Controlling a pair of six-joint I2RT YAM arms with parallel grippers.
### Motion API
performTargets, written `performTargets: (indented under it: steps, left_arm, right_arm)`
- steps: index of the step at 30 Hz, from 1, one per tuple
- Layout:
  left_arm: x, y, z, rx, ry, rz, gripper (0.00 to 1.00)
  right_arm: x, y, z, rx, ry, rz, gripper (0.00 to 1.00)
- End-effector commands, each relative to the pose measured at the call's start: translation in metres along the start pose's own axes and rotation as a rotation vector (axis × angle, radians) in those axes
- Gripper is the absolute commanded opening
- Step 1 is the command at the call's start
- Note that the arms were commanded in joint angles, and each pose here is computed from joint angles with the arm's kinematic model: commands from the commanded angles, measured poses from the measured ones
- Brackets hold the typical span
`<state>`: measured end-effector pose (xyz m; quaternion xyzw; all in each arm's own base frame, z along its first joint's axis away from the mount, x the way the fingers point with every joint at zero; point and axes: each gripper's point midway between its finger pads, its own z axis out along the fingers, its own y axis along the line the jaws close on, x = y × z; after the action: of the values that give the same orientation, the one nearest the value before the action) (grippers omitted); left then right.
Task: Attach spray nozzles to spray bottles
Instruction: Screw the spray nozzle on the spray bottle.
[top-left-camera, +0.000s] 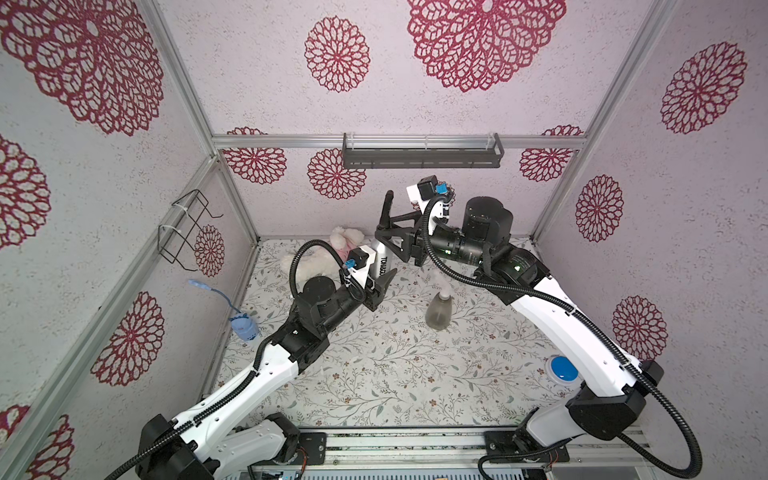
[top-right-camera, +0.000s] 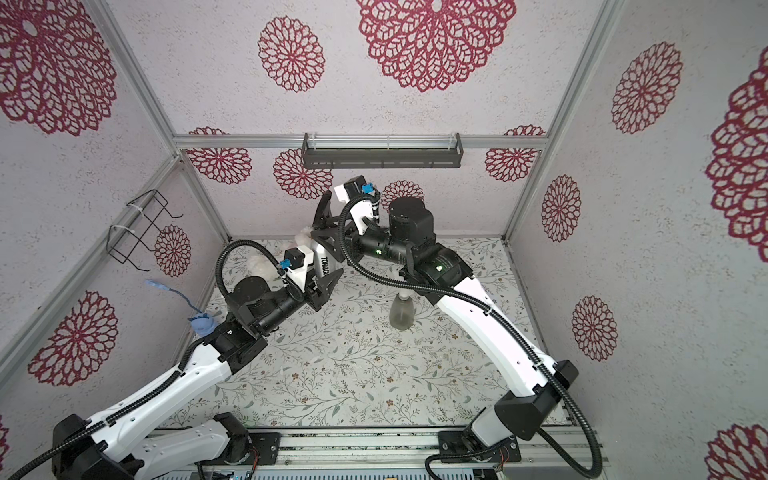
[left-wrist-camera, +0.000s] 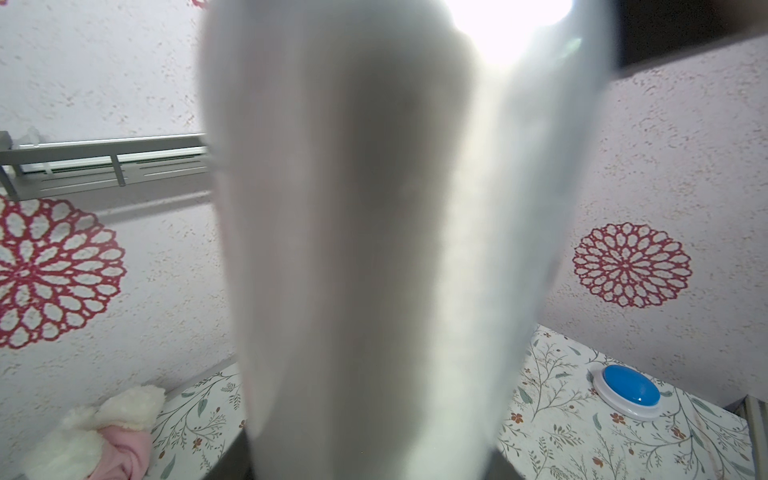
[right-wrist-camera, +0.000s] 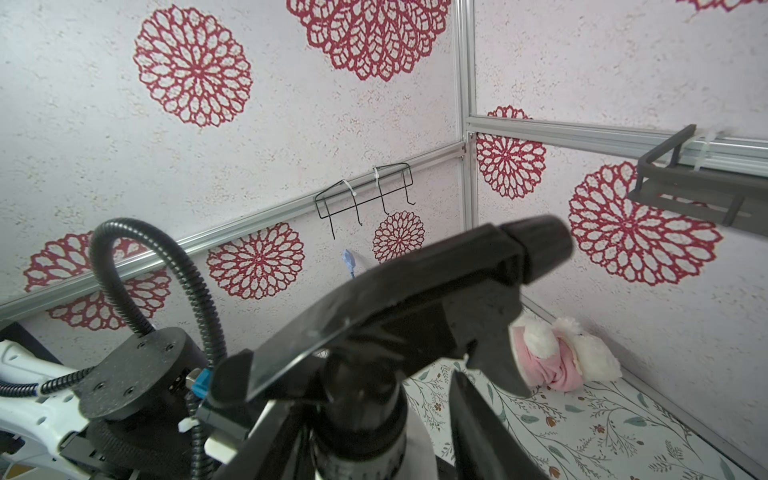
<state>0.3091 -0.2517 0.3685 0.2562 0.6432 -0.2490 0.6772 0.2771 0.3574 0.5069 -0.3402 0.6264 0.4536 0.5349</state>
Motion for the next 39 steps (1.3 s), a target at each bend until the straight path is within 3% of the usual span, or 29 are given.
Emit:
performTargets:
  steps: [1,6,16,27,36,39]
  left_arm:
    - [-0.007,0.0,0.0,0.006,-0.027,0.021,0.02]
    - [-0.007,0.0,0.0,0.004,-0.026,0.022,0.02]
    - [-0.011,0.004,-0.002,-0.021,-0.032,0.024,0.02]
    - [-0.016,0.008,-0.002,-0.04,-0.028,-0.004,0.0]
    - [-0.019,0.011,-0.004,-0.06,-0.028,-0.01,0.0]
    - [-0.02,0.012,-0.004,-0.066,-0.033,-0.013,0.0]
  right_arm:
    - [-0.03,0.015,-0.012,-0.052,-0.079,-0.021,0.49]
    - [-0.026,0.012,-0.009,-0.046,-0.066,-0.015,0.37]
    - [-0.009,0.005,-0.008,0.017,-0.033,-0.026,0.27]
    - [0.026,-0.017,0.001,0.458,0.018,-0.331,0.24]
    - [0.038,-0.036,0.0,0.71,0.041,-0.454,0.23]
    - [0.045,-0.037,0.001,0.729,-0.002,-0.392,0.23]
